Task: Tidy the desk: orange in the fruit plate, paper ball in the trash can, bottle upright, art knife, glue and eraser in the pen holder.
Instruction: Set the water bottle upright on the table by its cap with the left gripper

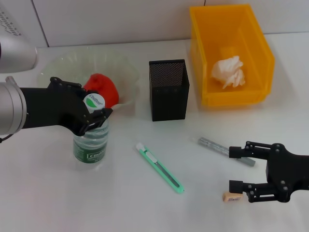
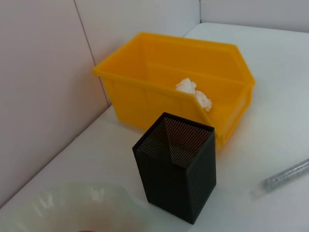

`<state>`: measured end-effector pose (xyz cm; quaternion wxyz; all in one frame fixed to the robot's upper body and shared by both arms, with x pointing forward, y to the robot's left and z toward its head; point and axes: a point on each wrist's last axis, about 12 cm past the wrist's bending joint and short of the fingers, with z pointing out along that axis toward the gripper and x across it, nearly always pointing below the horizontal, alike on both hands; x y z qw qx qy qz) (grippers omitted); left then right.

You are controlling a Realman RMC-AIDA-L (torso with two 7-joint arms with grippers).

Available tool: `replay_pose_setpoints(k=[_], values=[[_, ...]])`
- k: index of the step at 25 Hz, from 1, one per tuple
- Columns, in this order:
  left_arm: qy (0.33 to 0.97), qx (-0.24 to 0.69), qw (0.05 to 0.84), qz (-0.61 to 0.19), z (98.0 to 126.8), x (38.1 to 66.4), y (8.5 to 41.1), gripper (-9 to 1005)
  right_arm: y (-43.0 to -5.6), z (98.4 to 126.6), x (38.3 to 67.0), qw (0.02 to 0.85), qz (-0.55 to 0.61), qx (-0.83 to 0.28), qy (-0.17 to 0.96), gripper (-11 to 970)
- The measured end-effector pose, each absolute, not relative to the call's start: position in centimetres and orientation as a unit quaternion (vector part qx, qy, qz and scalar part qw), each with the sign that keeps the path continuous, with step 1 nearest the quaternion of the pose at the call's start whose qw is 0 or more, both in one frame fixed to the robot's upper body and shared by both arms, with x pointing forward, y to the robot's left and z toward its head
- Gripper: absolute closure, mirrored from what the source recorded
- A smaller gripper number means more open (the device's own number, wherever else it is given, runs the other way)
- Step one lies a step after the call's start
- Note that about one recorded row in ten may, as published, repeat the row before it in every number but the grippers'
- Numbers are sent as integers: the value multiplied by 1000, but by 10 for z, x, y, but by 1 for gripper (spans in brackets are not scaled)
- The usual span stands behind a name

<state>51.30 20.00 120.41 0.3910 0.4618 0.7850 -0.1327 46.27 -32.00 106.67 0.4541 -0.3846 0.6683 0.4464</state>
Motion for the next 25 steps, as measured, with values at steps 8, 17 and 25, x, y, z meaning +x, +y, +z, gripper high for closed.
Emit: replay_pose_setpoints(k=[8, 17, 25], values=[[785, 447, 405, -140, 1205, 519, 209, 491, -320, 1067, 463, 454, 448, -384, 668, 128], [796, 428, 402, -147, 1196, 527, 217, 484, -320, 1067, 463, 455, 448, -383, 667, 128], [798, 417, 407, -152, 1193, 530, 220, 478, -320, 1067, 463, 454, 448, -383, 668, 128]])
